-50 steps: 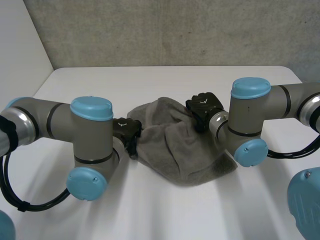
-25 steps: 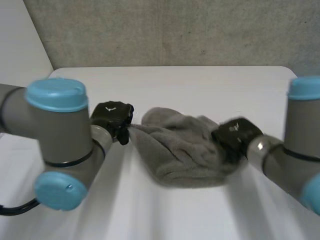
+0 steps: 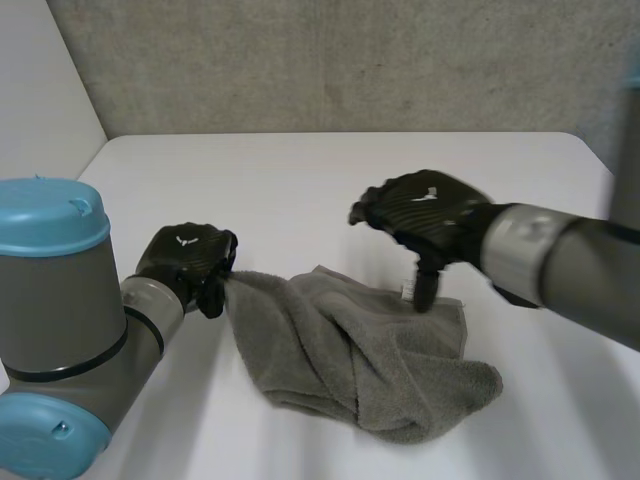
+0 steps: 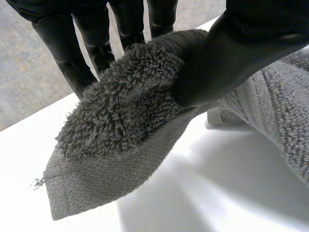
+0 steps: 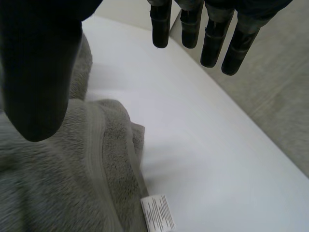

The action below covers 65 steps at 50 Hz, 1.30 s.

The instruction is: Fold the towel.

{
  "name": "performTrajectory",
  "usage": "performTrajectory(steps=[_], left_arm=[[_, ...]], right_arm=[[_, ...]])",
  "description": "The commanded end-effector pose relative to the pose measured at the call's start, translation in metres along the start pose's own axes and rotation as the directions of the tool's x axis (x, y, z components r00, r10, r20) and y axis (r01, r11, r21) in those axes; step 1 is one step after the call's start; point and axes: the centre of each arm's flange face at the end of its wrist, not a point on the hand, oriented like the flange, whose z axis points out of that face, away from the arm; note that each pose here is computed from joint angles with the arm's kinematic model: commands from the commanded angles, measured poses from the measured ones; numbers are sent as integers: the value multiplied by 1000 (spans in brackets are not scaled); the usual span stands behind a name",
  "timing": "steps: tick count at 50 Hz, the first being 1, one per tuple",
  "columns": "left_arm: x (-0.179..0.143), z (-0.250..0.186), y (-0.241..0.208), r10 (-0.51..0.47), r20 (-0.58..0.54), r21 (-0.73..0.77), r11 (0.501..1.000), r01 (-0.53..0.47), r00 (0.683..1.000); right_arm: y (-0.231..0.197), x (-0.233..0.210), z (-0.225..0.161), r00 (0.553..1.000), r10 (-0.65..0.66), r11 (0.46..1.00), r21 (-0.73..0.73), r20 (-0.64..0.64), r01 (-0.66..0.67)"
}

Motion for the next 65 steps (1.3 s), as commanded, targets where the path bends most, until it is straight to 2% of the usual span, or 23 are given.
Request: performTrajectory(steps=[1,7,14,21,23,25,26,28,29,31,32,33,34,36,38,42,43,47,52,56,58,62,65], left_arm=[[2,-4,12,5,-9,-38,999,-6,1000],[1,-14,20,7,-10,-61,998,-8,1000],[0,-18,25,6,-7,-59,998,-6,1000],[-6,-12,18,-6,17,-17,1000,6,1000],[-13,-5,-1,-14,39,40,999,13,999],[-15,-2,-13,-12,47,81,997,8,999],[-18,1,-28,-10,59,130,992,2,998],[-21,4,-45,-12,74,183,983,-2,997],[-27,6,-64,-25,93,244,970,2,995],[-33,7,-83,-49,111,304,953,13,993],[-33,7,-83,-49,111,304,952,13,993],[-38,7,-99,-64,123,356,934,16,990],[-42,5,-116,-86,137,414,910,21,987],[-47,3,-130,-116,157,468,883,30,981],[-51,1,-140,-148,177,510,859,38,973],[-49,-2,-138,-178,199,524,850,49,964],[-49,-2,-137,-178,199,524,850,49,964],[-34,2,-95,-129,179,413,910,44,975],[-17,2,-40,-68,149,263,964,26,986],[-10,-2,-4,-35,126,170,985,14,991],[-4,-7,23,-7,83,103,995,-2,997],[2,-16,40,25,31,58,998,-26,999],[7,-25,49,68,-12,36,997,-68,998]], right_arm=[[20,-24,73,997,-74,994,-77,6,74],[27,-42,98,990,-135,988,-74,41,138],[57,-76,118,969,-173,975,-109,176,193],[47,-71,118,967,-205,972,-79,153,219],[30,-62,117,972,-212,976,-34,101,217],[-14,-24,107,979,-184,977,89,-90,192],[-14,-24,107,979,-184,977,90,-91,192],[-54,32,90,940,-70,954,252,-335,161],[-54,33,90,939,-70,954,253,-336,161],[-78,72,73,878,76,889,431,-473,155],[-78,72,73,877,77,888,432,-474,155],[-89,83,61,851,137,838,518,-507,173],[-89,83,61,851,138,837,518,-507,173],[-100,96,34,817,206,747,626,-538,224],[-96,101,26,804,209,736,631,-557,246],[-75,99,23,822,174,775,590,-543,226],[-59,93,28,848,146,807,557,-510,196],[-2,72,40,926,84,909,409,-369,81],[57,64,39,951,22,976,211,-308,46],[92,60,35,956,-54,995,70,-290,77],[121,54,25,957,-138,990,-75,-256,122],[134,45,15,961,-202,967,-195,-187,165],[133,44,2,974,-178,957,-257,-141,137]])
